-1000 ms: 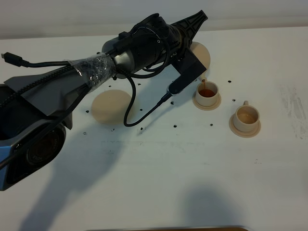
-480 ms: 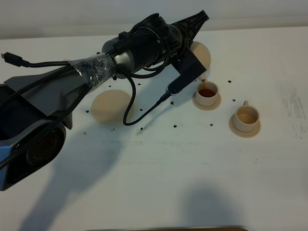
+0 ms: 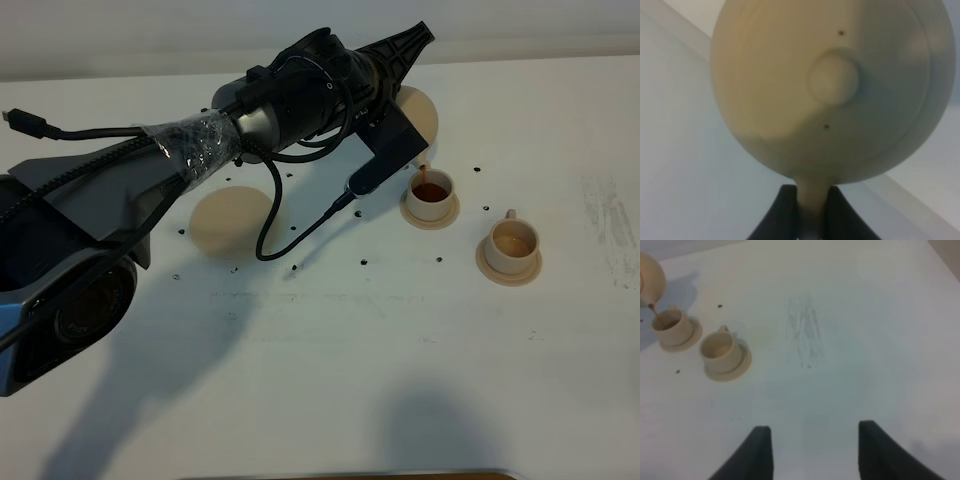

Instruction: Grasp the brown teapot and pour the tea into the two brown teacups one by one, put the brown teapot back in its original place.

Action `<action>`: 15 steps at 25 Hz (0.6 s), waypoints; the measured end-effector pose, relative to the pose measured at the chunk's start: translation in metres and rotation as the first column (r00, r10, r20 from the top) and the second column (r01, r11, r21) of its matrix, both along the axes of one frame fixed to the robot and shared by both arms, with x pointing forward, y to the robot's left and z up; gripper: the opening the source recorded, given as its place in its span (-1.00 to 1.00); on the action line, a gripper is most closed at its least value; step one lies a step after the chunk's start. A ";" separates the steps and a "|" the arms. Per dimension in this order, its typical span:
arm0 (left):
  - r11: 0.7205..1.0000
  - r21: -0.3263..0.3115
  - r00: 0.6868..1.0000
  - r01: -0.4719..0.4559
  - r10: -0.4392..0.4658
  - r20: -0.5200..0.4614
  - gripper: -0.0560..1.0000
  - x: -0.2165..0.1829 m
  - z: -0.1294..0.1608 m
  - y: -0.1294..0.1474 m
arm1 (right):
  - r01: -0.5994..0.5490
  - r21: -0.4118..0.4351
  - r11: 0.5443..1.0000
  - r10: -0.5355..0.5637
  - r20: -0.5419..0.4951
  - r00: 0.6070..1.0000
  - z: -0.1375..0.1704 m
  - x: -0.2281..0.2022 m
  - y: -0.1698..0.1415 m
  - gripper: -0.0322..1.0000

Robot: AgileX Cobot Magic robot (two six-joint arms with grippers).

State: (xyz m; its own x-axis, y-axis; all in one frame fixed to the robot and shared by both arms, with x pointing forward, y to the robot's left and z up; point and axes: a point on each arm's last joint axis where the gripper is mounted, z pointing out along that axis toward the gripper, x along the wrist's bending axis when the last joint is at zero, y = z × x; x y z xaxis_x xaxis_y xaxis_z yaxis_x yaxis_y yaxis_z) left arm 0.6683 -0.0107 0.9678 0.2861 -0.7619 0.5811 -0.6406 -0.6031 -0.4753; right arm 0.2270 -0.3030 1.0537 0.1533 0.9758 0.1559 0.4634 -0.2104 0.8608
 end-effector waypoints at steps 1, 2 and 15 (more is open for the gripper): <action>1.000 0.001 1.000 0.001 -0.001 0.000 -0.74 0.000 0.000 0.000 | 0.000 0.000 1.000 0.000 0.000 1.000 0.000 0.000 0.000 -0.15; 1.000 0.003 1.000 0.003 -0.003 0.001 -0.74 0.000 0.000 0.000 | 0.000 0.000 1.000 0.000 0.000 1.000 0.000 0.000 0.000 -0.15; 1.000 0.020 1.000 0.018 -0.019 0.006 -0.74 0.000 0.000 0.000 | 0.000 0.000 1.000 0.000 0.000 1.000 0.000 0.000 0.000 -0.15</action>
State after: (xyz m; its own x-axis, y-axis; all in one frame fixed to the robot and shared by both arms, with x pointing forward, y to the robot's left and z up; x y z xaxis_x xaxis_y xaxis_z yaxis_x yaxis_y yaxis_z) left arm 0.6683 -0.0107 0.9678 0.2681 -0.7785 0.5676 -0.6484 -0.5815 -0.4914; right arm 0.2270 -0.3030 1.0537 0.1533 0.9758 0.1559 0.4634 -0.2104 0.8608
